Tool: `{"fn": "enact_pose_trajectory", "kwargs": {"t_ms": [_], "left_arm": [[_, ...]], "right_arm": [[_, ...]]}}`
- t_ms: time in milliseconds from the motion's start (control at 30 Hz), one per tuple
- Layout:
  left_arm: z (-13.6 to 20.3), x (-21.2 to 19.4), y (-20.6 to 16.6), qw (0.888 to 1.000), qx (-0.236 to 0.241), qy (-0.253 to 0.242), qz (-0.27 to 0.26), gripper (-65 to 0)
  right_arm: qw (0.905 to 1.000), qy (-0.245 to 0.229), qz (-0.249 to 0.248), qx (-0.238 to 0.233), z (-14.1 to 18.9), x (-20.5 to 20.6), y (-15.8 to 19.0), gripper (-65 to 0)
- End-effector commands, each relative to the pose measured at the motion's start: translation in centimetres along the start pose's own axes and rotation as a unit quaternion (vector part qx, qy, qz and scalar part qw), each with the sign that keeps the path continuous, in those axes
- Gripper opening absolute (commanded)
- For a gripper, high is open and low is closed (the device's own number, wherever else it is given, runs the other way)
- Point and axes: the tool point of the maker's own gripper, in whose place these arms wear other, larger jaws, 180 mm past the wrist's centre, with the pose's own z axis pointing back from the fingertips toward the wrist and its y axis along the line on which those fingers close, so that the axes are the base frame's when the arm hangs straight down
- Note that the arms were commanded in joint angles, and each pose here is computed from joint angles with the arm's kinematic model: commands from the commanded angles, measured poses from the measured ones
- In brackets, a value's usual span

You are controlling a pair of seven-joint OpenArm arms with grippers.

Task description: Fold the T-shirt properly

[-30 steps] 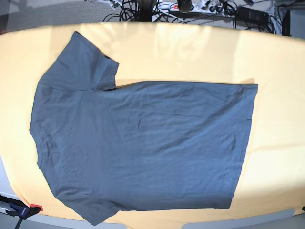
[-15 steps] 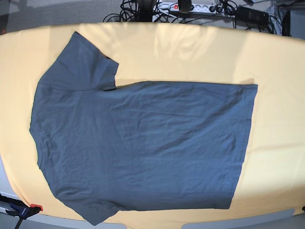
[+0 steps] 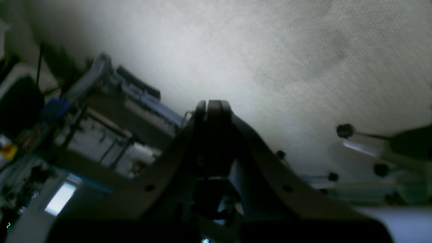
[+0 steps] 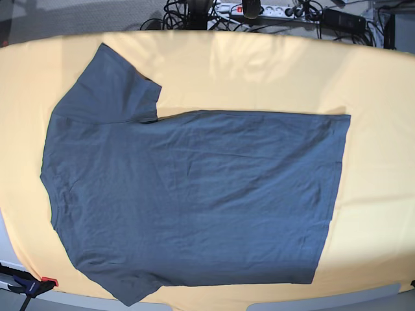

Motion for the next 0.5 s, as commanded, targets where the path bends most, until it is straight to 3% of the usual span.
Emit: {"fn": "enact_pose_trajectory", "kwargs": {"t_ms": [0,167,300,400,467], "left_arm": [[0.6,-1.4,-1.0,1.0,-0.013,0.015,-0.005,-65.0],[3.3,-2.7,-2.3,1.0,-0.007,0.025,-0.014,-65.0],[6.2,-1.3,-1.9,0.999,0.024,0.0,-0.024,-65.0],[8.8,0.5,-1.2,0.997,0.058,-0.031,-0.037,-65.0],[10.5,1.7,-1.0,0.994,0.077,-0.05,-0.051,-65.0]], "right_arm": [[0.9999,0.009,0.004,0.005,0.5,-1.6,0.9,-65.0],[0.9995,-0.014,0.024,-0.017,4.4,-4.2,1.8,-65.0],[0.996,-0.054,0.031,-0.064,8.8,-4.3,1.1,-65.0],[0.9874,-0.084,0.039,-0.128,12.5,-3.7,-0.1,-65.0],[0.9765,-0.114,0.046,-0.177,15.1,-2.3,-1.5,-65.0]]}}
